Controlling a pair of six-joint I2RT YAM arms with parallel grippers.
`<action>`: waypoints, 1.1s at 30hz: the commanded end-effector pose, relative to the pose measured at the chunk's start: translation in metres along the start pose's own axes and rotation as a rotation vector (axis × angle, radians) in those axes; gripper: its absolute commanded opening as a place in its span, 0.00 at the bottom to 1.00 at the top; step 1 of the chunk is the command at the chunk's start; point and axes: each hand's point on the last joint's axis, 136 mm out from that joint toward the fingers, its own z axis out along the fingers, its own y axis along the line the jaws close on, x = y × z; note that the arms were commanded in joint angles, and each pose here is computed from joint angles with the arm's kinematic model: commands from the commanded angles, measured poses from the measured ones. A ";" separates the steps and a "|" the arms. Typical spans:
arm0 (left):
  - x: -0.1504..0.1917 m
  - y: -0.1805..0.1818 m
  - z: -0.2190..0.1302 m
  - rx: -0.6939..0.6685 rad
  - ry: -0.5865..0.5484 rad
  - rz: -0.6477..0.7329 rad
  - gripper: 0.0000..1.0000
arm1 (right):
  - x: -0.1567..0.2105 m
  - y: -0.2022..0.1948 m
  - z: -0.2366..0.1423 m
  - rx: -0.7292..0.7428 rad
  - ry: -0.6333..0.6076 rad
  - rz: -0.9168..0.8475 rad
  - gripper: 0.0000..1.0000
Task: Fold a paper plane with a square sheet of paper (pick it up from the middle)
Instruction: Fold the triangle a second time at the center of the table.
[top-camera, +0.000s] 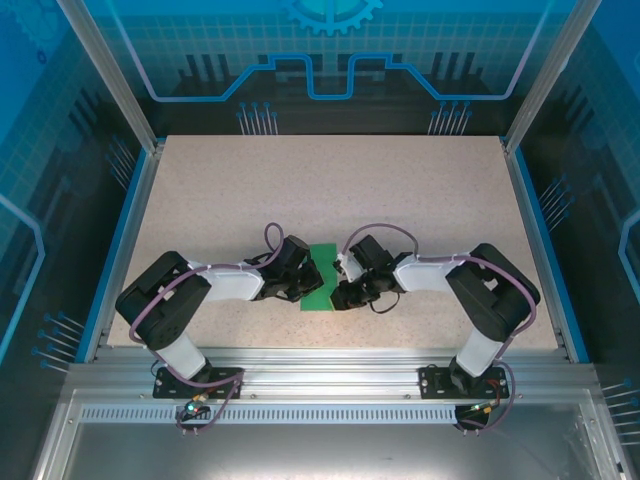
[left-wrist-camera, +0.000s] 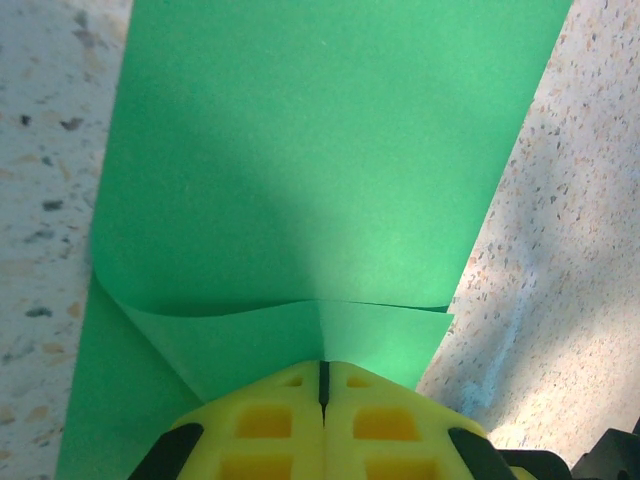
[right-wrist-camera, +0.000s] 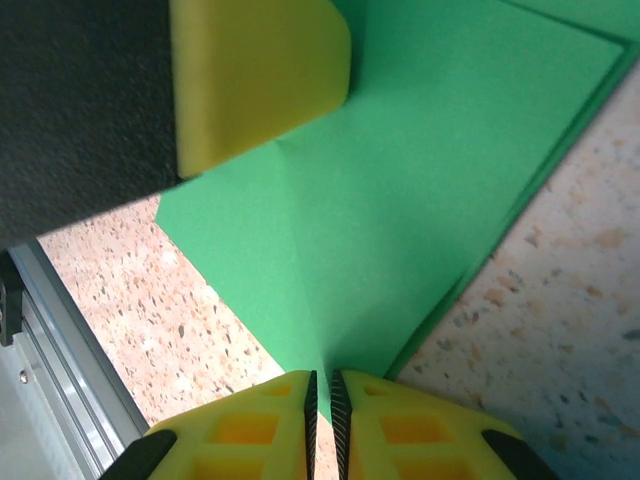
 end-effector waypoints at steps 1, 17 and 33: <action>-0.001 0.014 0.000 -0.036 -0.010 -0.012 0.00 | 0.058 -0.026 -0.005 0.147 0.182 0.104 0.15; -0.001 0.007 0.000 -0.020 -0.001 -0.009 0.00 | -0.028 0.046 -0.026 0.017 -0.036 0.034 0.16; -0.007 -0.008 -0.015 0.020 -0.022 0.019 0.01 | 0.025 -0.026 0.011 0.161 0.121 0.175 0.12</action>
